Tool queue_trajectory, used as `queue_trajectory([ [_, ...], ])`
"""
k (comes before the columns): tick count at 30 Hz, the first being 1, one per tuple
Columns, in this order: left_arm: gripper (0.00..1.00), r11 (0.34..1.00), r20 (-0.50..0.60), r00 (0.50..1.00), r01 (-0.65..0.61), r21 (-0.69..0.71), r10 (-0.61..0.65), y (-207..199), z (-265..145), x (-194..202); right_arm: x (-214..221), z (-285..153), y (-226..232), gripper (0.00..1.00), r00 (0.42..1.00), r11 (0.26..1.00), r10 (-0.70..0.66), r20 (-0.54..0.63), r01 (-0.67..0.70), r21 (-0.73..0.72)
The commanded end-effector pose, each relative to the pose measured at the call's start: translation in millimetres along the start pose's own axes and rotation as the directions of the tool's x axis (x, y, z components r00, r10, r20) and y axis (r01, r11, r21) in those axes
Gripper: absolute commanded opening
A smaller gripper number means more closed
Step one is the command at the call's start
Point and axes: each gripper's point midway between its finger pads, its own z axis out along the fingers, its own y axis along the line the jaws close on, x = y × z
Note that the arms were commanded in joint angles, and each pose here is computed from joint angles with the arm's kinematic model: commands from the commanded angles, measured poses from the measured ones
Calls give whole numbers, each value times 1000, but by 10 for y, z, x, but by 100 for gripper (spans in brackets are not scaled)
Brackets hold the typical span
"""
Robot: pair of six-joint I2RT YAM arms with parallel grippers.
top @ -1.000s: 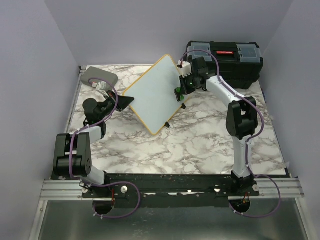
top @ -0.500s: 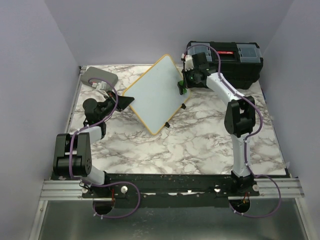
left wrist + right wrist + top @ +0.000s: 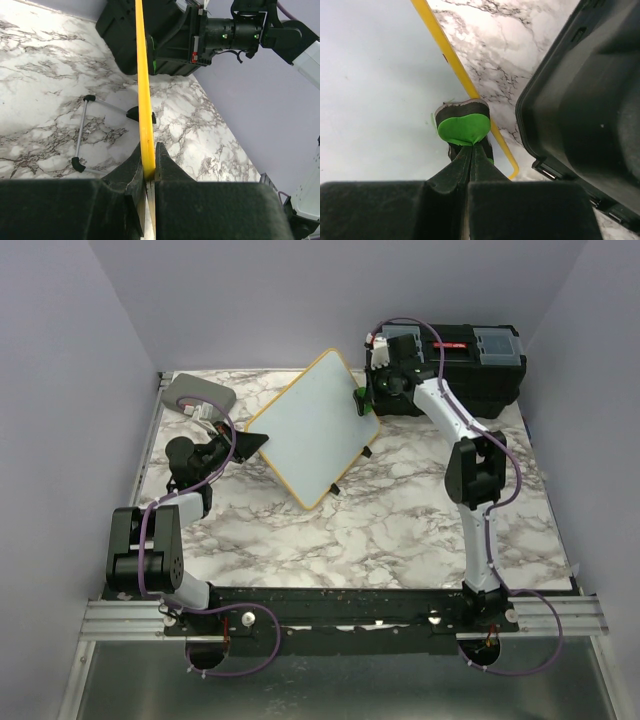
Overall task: Erase the whiteboard
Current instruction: Erase the whiteboard at the whiteboard stand.
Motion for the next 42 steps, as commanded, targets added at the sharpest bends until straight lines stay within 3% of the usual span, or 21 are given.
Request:
queue_trajectory([
  [1, 0, 995, -92, 996, -6, 95, 14, -191, -1, 155, 229, 118, 295, 1, 996, 978, -62, -62, 48, -201],
  [4, 0, 995, -92, 996, -6, 96, 15, -196, 3, 150, 377, 8, 518, 1, 991, 942, -107, -77, 76, -328],
  [8, 0, 995, -94, 995, -7, 97, 16, -202, 3, 158, 346, -82, 573, 1, 992, 937, -122, -38, 102, -335],
  [15, 0, 995, -94, 995, -9, 96, 18, -208, -8, 162, 79, 13, -53, 1, 1000, 999, -15, 19, 14, 44],
  [19, 0, 996, -98, 995, -7, 93, 16, -196, -7, 172, -83, -1, -167, 1, 998, 994, 6, 63, -13, 110],
  [32, 0, 995, -98, 995, -8, 96, 17, -195, 8, 164, -330, 9, 17, 1, 995, 1000, -4, 103, 3, 6],
  [42, 0, 995, -97, 995, -9, 96, 18, -195, 16, 153, 143, 48, 362, 1, 995, 973, -84, -52, 70, -218],
])
